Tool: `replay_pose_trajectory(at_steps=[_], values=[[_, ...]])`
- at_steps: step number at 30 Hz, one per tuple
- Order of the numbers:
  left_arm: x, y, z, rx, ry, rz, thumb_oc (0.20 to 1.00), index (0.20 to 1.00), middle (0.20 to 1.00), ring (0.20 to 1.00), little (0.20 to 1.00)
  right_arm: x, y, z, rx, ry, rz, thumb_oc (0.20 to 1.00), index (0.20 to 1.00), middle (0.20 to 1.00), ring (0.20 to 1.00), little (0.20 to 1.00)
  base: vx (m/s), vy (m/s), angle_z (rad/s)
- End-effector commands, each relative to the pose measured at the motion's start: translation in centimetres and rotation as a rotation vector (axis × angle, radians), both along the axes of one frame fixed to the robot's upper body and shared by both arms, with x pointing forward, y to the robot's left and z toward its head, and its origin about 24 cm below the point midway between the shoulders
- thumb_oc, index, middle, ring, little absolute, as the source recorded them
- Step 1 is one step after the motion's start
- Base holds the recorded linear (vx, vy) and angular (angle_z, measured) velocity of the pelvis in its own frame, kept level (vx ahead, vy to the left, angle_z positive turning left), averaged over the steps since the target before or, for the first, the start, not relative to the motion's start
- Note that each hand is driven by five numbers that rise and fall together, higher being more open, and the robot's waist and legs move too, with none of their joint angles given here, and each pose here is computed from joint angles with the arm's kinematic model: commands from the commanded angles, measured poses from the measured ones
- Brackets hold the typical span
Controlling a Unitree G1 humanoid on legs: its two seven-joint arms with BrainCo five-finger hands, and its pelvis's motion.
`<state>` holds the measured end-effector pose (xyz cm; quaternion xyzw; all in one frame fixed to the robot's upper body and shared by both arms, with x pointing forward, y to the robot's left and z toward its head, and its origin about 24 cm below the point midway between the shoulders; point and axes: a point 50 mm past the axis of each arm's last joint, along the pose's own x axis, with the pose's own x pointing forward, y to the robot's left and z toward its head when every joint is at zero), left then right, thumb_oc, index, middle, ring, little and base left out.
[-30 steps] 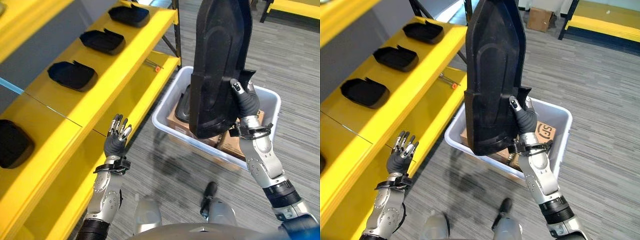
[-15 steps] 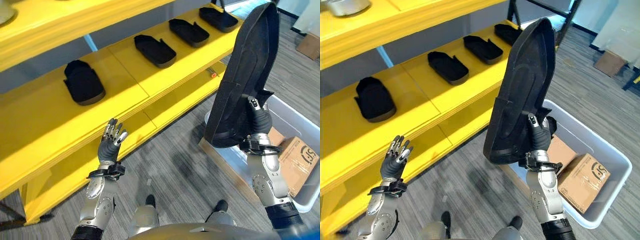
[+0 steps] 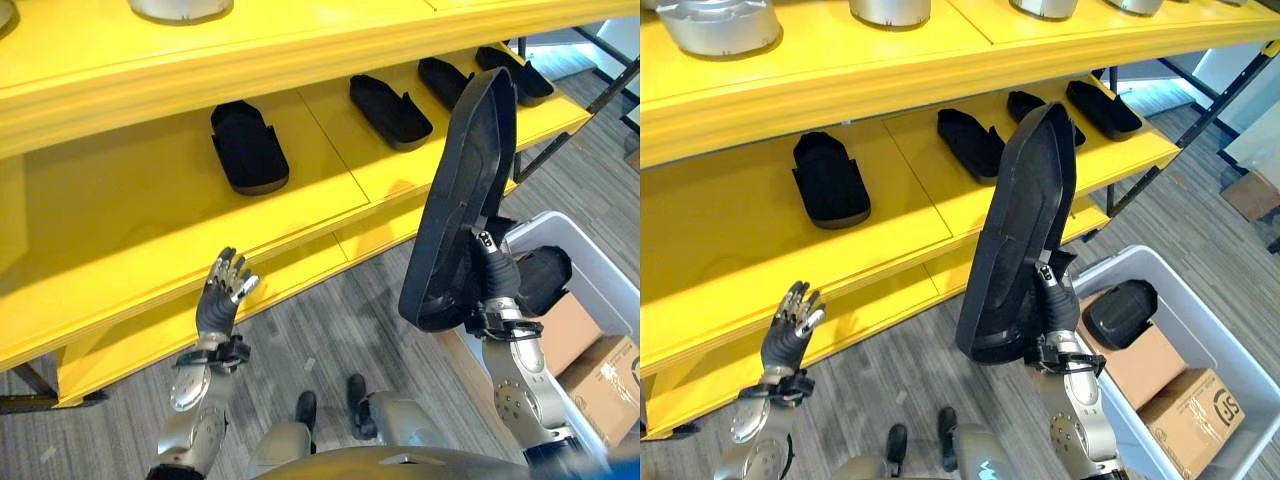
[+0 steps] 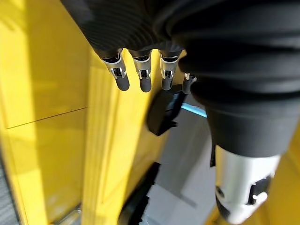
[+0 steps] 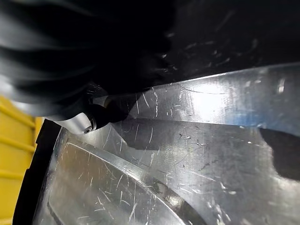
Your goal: Move parts from the plastic box to the shelf.
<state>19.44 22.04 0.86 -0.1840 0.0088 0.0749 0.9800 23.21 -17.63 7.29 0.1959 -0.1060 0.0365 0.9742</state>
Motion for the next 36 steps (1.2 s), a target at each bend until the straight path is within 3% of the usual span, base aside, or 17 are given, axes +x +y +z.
replay_pose_trajectory(at_steps=[1, 11, 22, 30, 36], values=[[1.6, 0.6, 3.8, 0.074, -0.189, -0.021, 1.000, 1.000, 1.000, 1.000, 1.000, 1.1, 0.5, 4.7, 0.013, -0.248, 0.046, 0.200, 0.200, 0.200, 0.200, 0.200, -0.01, -0.060, 0.54], [1.2, 0.0, 3.4, -0.003, -0.188, -0.020, 1.000, 1.000, 1.000, 1.000, 1.000, 1.1, -0.8, 5.1, -0.043, -0.246, 0.038, 0.200, 0.200, 0.200, 0.200, 0.200, -0.02, -0.053, 0.36], [2.1, -0.5, 4.0, -0.014, -0.199, -0.036, 1.000, 1.000, 1.000, 1.000, 1.000, 1.4, -0.4, 4.5, -0.008, -0.217, 0.028, 0.200, 0.200, 0.200, 0.200, 0.200, -0.05, 0.211, 0.37], [2.5, -0.2, 4.5, 0.000, -0.219, -0.034, 1.000, 1.000, 1.000, 1.000, 1.000, 1.8, 0.9, 3.2, 0.024, -0.154, 0.057, 0.200, 0.200, 0.200, 0.200, 0.200, 0.02, 0.174, 0.26], [3.4, 0.1, 5.5, 0.028, -0.262, -0.030, 1.000, 1.000, 1.000, 1.000, 1.000, 2.1, 4.3, 4.1, -0.165, -0.214, 0.224, 0.200, 0.200, 0.200, 0.200, 0.200, 0.02, 0.152, 0.06]])
